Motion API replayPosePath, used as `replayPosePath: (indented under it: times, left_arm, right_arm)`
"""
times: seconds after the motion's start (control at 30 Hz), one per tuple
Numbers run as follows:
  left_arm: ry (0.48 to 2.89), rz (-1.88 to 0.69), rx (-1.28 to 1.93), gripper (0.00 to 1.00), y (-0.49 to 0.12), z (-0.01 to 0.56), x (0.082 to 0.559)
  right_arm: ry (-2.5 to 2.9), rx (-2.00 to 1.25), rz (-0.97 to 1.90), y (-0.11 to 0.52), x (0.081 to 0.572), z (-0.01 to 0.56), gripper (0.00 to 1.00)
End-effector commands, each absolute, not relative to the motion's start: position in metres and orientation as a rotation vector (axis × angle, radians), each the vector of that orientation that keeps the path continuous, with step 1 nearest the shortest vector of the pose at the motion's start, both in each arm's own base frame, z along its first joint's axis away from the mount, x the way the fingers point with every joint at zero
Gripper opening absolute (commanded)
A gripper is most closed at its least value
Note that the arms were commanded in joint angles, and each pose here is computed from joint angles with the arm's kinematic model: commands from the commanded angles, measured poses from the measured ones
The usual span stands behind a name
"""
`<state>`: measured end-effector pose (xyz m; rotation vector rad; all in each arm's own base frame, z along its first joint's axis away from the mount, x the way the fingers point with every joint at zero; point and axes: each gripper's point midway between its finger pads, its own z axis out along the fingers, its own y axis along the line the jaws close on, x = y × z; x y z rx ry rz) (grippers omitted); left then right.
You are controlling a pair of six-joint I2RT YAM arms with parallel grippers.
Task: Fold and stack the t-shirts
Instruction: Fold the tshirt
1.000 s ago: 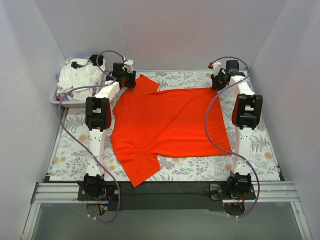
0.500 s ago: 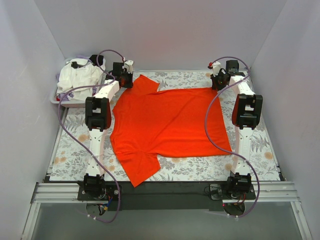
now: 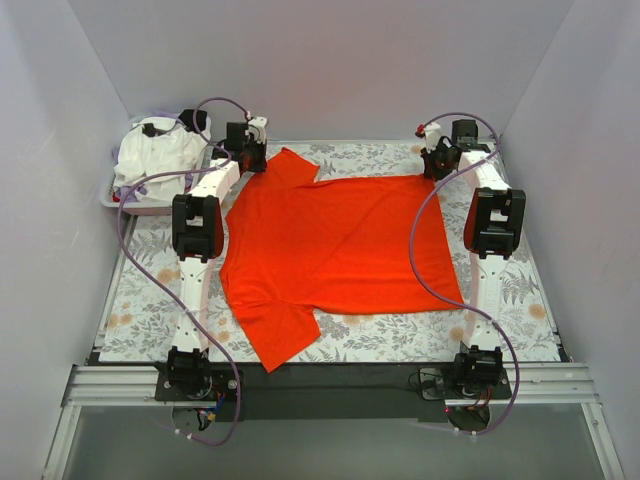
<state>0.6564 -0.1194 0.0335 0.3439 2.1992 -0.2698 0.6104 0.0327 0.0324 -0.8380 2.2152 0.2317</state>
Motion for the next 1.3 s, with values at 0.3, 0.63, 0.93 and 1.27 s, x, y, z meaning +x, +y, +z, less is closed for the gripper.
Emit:
replayPosePath:
  times: [0.3, 0.63, 0.93, 1.27]
  left_arm:
    - [1.968, -0.315, 0.372, 0.0, -0.118, 0.153, 0.653]
    - [1.934, -0.344, 0.397, 0.0, -0.112, 0.174, 0.627]
    - [1.939, -0.359, 0.434, 0.0, -0.107, 0.178, 0.584]
    - [1.92, -0.348, 0.437, 0.0, -0.102, 0.188, 0.541]
  right_arm:
    - [2.061, -0.84, 0.241, 0.037, 0.611, 0.118, 0.01]
    - [2.046, -0.856, 0.25, 0.032, 0.597, 0.13, 0.01]
    - [2.045, -0.892, 0.277, 0.031, 0.575, 0.132, 0.01]
    - [2.04, -0.921, 0.288, 0.027, 0.554, 0.136, 0.01]
